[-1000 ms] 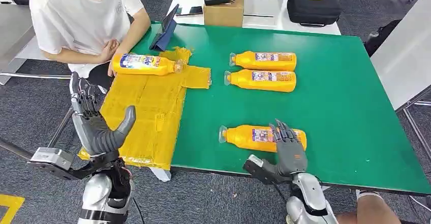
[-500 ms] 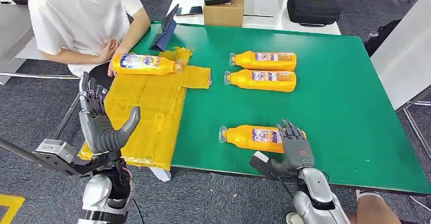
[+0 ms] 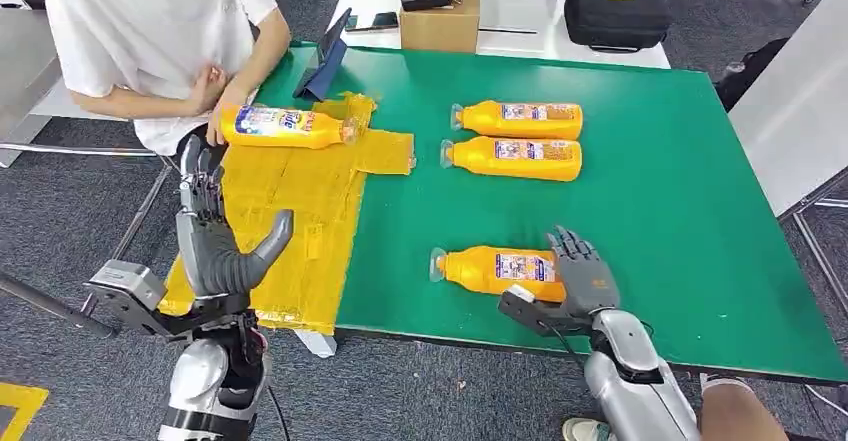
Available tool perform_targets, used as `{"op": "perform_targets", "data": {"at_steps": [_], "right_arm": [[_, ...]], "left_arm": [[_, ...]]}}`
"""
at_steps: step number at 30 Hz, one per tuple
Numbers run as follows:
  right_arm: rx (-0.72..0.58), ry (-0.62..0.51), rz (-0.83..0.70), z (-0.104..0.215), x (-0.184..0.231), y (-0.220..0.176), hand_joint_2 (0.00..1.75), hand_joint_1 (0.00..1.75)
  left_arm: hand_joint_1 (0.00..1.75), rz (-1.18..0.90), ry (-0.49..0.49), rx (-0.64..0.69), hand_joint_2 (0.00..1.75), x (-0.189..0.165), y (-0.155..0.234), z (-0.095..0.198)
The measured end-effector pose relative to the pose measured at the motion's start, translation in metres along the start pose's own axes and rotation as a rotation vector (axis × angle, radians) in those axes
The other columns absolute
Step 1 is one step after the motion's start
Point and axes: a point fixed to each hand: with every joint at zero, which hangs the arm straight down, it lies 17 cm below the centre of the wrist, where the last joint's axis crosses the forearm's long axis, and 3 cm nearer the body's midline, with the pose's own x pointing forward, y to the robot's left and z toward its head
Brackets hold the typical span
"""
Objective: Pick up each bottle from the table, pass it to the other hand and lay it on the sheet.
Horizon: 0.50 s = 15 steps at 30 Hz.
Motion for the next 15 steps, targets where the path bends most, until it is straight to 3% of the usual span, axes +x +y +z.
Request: {"op": "perform_targets", "data": {"at_steps": [2,3,4,8,15], "right_arm": [[0.017,-0.003,0.007,-0.005,0.000,0.000,1.75,0.05],[0.031,-0.007,0.009,-0.007,0.000,0.002,1.75,1.34],[0.045,-0.017,0.006,-0.008,0.001,0.004,1.75,1.55],[0.110,-0.047,-0.029,-0.012,0.005,0.014,1.75,1.75],[0.229,-0.043,-0.029,-0.024,-0.006,0.023,1.75,1.59]], "left_arm": [[0.00,0.003,0.001,-0.005,1.75,0.000,-0.002,0.000],[0.00,0.003,0.001,-0.008,1.75,0.000,-0.003,0.000],[0.00,0.004,0.001,-0.010,1.75,0.000,-0.004,0.000],[0.00,0.007,0.001,-0.021,1.75,-0.001,-0.009,-0.001],[0.00,0.003,0.006,-0.032,1.75,-0.004,-0.012,-0.003]]}}
